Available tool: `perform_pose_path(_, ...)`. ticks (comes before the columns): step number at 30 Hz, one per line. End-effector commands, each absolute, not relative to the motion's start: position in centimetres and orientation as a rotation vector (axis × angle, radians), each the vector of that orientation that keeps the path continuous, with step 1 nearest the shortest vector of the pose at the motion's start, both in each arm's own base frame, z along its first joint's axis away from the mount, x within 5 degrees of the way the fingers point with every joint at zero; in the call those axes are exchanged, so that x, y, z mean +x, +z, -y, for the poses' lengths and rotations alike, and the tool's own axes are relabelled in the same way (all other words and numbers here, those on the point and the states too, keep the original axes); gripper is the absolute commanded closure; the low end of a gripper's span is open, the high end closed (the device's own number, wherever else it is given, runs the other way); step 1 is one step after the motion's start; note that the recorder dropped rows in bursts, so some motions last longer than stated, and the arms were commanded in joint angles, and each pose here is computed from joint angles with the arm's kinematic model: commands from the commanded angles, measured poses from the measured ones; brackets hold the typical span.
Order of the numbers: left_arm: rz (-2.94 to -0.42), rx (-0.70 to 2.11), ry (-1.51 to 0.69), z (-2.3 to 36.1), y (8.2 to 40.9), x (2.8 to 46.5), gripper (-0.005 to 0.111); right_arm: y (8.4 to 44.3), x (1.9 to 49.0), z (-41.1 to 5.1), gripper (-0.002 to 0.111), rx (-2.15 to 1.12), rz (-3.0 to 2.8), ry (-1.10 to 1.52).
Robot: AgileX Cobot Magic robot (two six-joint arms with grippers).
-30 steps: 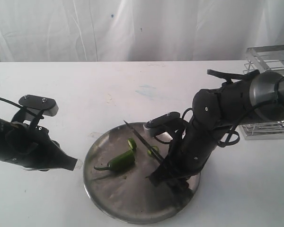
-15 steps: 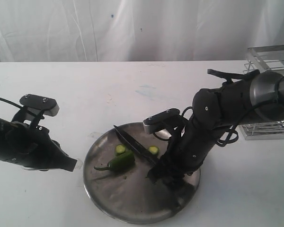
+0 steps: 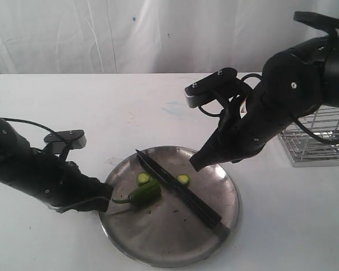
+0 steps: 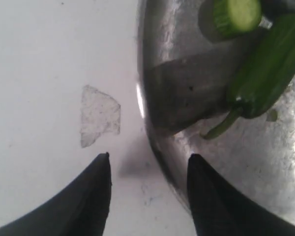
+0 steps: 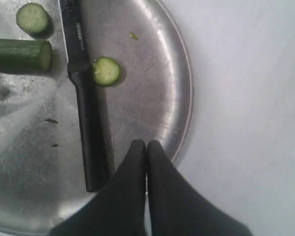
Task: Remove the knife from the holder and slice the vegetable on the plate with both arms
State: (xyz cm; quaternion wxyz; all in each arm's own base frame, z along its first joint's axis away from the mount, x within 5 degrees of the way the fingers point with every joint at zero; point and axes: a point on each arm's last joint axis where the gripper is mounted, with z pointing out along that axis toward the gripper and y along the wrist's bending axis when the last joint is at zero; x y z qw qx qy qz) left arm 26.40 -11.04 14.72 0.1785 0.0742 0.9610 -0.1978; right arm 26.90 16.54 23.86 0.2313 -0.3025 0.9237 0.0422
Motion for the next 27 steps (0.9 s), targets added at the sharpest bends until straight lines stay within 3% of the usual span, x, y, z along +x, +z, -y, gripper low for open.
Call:
perform_pose_path(1, -2.75, 0.165, -0.627, 11.6, 14.4, 26.9, 0.054, 24.0, 26.8, -16.3, 0.108, -0.826, -2.543, 0.102)
perform_pose_path(8, -2.754, 0.11, -0.641, 11.9, 13.8, 27.8, 0.059, 24.1, 26.9, -16.3, 0.108, -0.824, -2.537, 0.104)
perform_pose_path(15, -2.744, 0.11, -0.645, 12.0, 14.0, 28.0, 0.107, 24.1, 26.9, -16.3, 0.108, -0.818, -2.53, 0.112)
perform_pose_path(27, -2.667, 0.059, -0.536, 11.3, 14.1, 29.0, 0.107, 24.1, 26.9, -16.4, 0.108, -0.81, -2.532, 0.123)
